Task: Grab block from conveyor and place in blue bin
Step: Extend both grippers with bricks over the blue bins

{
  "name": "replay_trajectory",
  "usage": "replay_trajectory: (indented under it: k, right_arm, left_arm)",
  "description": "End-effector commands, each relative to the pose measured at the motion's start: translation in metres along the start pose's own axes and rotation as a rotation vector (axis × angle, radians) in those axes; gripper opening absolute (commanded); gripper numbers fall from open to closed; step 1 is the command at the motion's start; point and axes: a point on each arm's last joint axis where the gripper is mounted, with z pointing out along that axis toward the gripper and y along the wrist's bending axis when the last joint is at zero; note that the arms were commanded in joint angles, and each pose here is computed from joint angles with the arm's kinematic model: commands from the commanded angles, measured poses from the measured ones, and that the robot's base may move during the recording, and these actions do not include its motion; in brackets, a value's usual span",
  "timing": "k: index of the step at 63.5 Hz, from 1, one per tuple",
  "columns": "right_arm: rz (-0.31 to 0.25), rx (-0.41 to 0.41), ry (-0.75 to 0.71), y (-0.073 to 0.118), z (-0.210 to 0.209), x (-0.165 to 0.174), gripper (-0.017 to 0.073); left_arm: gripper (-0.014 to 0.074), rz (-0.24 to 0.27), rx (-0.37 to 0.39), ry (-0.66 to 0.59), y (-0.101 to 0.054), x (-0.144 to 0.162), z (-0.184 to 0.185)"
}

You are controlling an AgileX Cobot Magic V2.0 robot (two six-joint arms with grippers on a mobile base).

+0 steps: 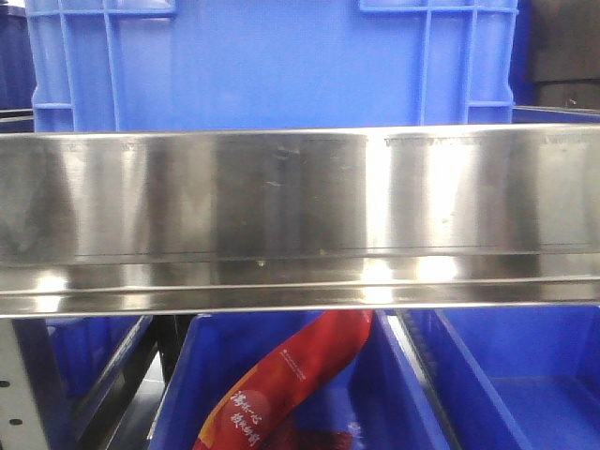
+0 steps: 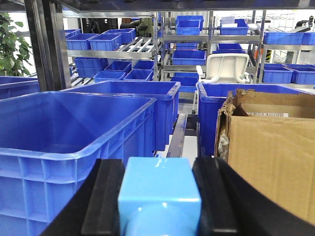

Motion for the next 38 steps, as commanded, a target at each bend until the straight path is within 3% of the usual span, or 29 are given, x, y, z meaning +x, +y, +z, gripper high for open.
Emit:
replay_trajectory:
  k: [1,38]
  right_arm:
    - [-0.005,-0.001,-0.029,0.0001,-0.0013,-0.0027,-0.0162]
    - [-0.005,0.0,-0.051,0.0,-0.0013,-0.0047,-0.0162]
  left_arm:
    - [-0.0111,-0.008,-0.002,-0.019,0.0001,-0.0018,-0.0013]
    - [-0.0111,-0.008,-0.003,-0.02,0.0002,-0.002,-0.0013]
